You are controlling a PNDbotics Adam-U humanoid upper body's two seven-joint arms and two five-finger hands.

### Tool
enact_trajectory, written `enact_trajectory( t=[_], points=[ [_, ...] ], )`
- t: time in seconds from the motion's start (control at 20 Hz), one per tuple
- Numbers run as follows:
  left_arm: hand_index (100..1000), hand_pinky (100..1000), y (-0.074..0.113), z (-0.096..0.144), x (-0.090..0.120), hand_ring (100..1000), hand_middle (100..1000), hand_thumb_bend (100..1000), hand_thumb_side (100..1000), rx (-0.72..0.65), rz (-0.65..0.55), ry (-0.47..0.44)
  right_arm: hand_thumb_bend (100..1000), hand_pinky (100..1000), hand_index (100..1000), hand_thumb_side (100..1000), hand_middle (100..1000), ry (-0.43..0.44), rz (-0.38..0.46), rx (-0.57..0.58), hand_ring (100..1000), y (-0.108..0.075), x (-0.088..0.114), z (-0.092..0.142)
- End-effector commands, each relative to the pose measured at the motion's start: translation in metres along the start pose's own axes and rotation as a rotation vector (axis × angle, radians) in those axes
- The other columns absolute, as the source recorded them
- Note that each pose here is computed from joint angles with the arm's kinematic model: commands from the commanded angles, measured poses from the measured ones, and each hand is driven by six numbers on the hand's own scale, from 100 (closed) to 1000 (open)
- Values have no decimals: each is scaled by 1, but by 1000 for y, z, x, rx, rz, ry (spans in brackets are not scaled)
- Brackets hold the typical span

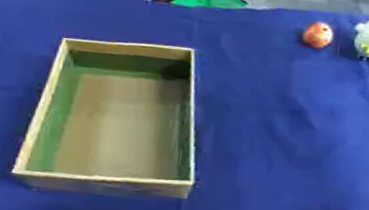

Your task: Pick up objects on the table and place them in the box.

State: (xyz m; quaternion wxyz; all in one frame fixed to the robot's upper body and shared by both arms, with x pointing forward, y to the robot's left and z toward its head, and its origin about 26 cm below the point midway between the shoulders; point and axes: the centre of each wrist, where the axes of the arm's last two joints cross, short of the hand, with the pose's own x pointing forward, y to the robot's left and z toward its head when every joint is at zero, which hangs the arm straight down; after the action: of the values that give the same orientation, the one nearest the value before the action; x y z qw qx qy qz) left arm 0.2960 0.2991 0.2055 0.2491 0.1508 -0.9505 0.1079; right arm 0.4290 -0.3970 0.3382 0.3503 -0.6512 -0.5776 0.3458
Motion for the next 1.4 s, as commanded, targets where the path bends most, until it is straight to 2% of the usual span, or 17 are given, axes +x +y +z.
enact_trajectory(
  t=[0.05,0.3,0.75,1.2,1.4],
  points=[
    [775,746,5,-9,6,838,731,287,780,-13,-22,-41,100,844,919,479,870,6,49,3,887,-19,-8,-4],
    [774,746,5,-8,6,838,731,286,782,-16,-25,-39,100,871,929,545,906,-12,92,172,936,-20,-11,-8],
    [773,746,6,-8,6,838,730,285,782,-21,-29,-38,100,892,955,549,931,-88,112,408,963,-18,-10,-21],
    [773,747,4,-8,6,838,730,283,782,-24,-22,-35,102,908,965,495,923,-171,120,526,976,0,13,-34],
    [772,747,4,-8,6,838,730,283,782,-25,-20,-34,154,910,964,389,931,-180,135,557,980,6,22,-38]
  ],
)
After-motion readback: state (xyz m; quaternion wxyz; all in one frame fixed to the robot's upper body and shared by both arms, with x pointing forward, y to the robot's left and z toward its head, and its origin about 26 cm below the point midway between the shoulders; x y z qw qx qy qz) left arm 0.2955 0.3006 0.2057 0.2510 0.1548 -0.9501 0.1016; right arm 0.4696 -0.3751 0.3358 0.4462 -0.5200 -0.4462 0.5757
